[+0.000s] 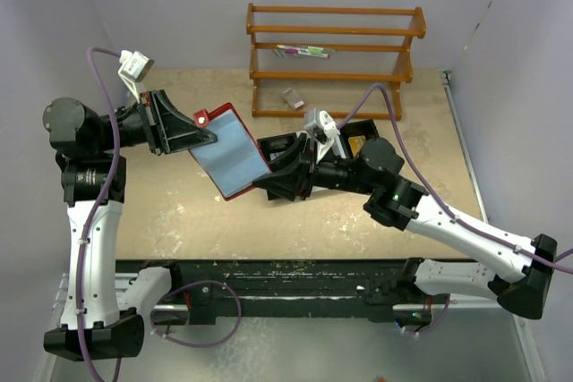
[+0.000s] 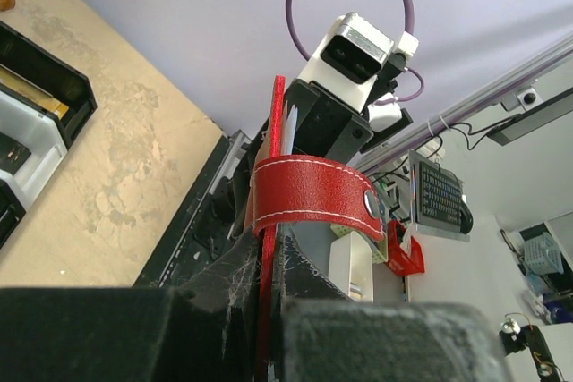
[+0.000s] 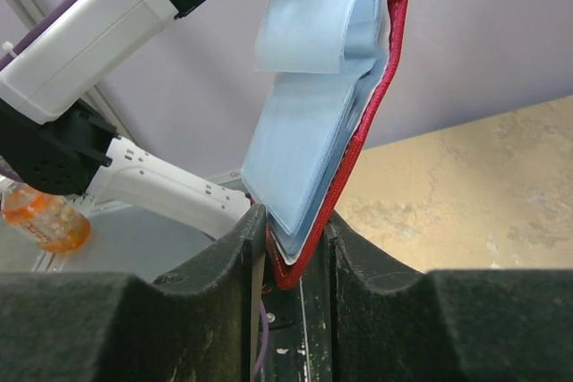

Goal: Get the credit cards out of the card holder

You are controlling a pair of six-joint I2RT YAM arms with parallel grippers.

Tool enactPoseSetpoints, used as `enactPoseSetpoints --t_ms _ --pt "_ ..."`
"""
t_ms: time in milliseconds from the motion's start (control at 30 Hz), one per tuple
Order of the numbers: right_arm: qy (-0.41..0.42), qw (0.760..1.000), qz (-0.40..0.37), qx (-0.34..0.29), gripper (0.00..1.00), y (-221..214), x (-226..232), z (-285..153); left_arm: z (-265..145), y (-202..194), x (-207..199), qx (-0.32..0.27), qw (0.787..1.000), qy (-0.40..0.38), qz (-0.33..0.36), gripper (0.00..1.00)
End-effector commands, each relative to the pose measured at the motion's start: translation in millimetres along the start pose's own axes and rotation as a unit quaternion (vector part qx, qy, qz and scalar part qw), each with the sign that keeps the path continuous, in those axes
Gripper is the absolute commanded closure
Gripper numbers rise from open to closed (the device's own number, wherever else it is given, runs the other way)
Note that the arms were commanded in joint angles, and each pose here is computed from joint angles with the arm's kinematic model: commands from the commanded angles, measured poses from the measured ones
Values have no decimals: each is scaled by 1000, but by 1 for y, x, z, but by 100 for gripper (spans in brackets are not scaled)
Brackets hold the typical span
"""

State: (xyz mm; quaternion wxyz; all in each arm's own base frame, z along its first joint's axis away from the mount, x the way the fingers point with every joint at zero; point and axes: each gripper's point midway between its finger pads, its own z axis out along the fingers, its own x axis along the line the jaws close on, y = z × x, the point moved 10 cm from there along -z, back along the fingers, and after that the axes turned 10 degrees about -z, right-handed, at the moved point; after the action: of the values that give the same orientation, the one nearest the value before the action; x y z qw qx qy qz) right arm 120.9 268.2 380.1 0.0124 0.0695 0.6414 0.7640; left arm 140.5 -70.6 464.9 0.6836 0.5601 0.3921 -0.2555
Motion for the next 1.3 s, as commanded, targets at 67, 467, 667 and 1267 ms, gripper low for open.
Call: enactPoseSetpoints --t_ms 67,467,667,1267 --pt "-11 998 -37 -41 63 27 8 -2 1 3 -8 -8 1000 -3 18 100" --pt "-45 997 -51 -23 60 21 11 7 0 3 -10 -9 1000 -3 18 100" --pt "-90 993 -69 -12 71 21 10 10 1 3 -11 -10 1000 -3 15 100" --pt "-96 989 32 -108 60 40 21 17 -1 -5 -7 -3 1000 1 27 100"
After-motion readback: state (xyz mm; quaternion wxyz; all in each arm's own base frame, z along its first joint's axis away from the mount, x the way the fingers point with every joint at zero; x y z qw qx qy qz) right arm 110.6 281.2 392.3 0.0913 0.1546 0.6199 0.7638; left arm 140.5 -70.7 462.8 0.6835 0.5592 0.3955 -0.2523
